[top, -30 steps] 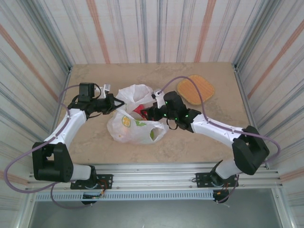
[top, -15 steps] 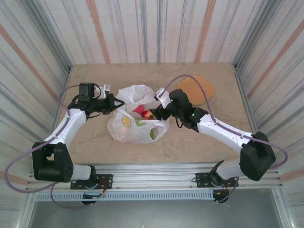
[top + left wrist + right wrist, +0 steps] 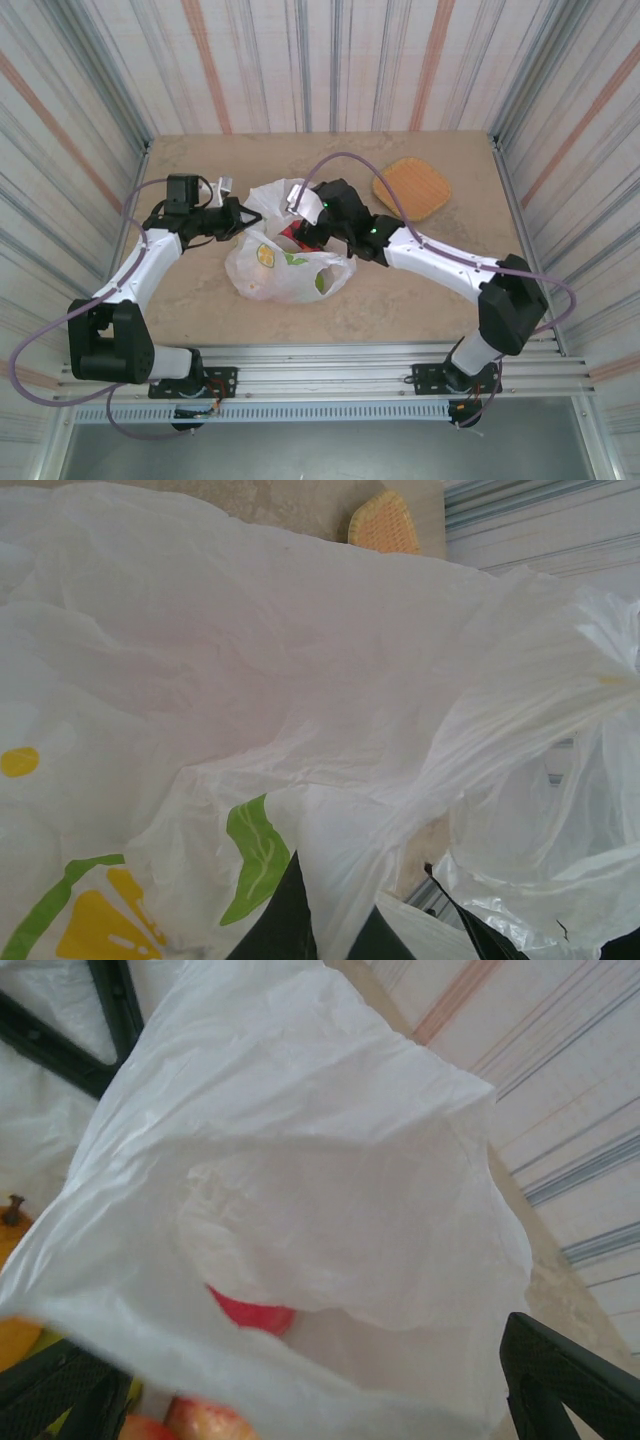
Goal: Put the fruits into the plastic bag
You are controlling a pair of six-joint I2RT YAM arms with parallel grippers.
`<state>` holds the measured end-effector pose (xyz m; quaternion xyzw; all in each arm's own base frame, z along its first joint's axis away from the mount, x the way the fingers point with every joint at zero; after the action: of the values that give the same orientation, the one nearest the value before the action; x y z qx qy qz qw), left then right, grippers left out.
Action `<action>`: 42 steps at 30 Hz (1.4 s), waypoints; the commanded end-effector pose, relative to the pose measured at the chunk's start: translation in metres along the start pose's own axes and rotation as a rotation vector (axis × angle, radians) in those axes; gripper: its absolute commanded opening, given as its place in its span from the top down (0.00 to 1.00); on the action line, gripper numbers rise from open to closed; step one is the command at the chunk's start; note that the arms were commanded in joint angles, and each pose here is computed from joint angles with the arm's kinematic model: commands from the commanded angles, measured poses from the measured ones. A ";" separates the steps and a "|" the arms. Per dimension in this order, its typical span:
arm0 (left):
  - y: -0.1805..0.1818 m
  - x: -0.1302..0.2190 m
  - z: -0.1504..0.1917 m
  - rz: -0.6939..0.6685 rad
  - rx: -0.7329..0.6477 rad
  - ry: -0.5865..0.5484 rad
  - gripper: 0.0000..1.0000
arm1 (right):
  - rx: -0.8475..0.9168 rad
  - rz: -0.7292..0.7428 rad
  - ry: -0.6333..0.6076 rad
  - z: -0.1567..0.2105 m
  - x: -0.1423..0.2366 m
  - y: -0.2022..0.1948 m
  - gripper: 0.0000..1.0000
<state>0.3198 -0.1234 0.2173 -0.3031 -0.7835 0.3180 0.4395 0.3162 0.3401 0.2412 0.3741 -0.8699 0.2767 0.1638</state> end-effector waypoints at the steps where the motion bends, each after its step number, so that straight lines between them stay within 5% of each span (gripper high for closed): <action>1: 0.004 -0.001 0.003 0.005 0.015 0.013 0.95 | 0.063 0.060 0.042 -0.003 -0.012 -0.005 0.13; 7: 0.006 -0.002 0.004 -0.004 0.019 0.015 0.95 | 0.013 0.041 0.032 -0.004 -0.016 -0.004 0.59; 12: 0.010 0.001 0.002 -0.043 0.009 -0.007 0.93 | -0.267 -0.087 -0.008 0.002 -0.006 -0.011 0.81; 17: 0.011 0.013 -0.005 -0.086 -0.020 -0.063 0.67 | -0.588 -0.217 -0.059 0.010 -0.001 -0.019 1.00; 25: -0.019 0.057 -0.017 -0.177 -0.230 -0.242 0.25 | -0.916 -0.394 -0.064 0.009 -0.005 -0.030 1.00; 31: -0.072 0.091 -0.007 -0.273 -0.573 -0.363 0.19 | -0.979 -0.423 -0.046 0.011 -0.005 -0.040 1.00; 37: -0.147 0.064 0.057 -0.013 -1.028 -0.225 0.21 | -1.012 -0.452 -0.043 0.015 -0.009 -0.047 1.00; 42: -0.172 0.029 0.108 0.103 -1.258 -0.016 0.21 | -1.015 -0.457 -0.044 0.016 -0.012 -0.050 1.00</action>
<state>0.1875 -0.2176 0.3282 -0.5131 -0.8374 -0.0916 0.1643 0.3560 0.3040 0.2286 0.4188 -0.8025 -0.2135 0.3675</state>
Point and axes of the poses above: each hand's point on the last joint's axis, 136 mm out from that joint toward the fingers, its own x axis back along the fingers, its own y axis along the line the jaws close on, z = x × y, the point moved 4 cm from there along x, back along the fingers, and after that the axes turned 7 degrees about -x, right-handed, at the moved point
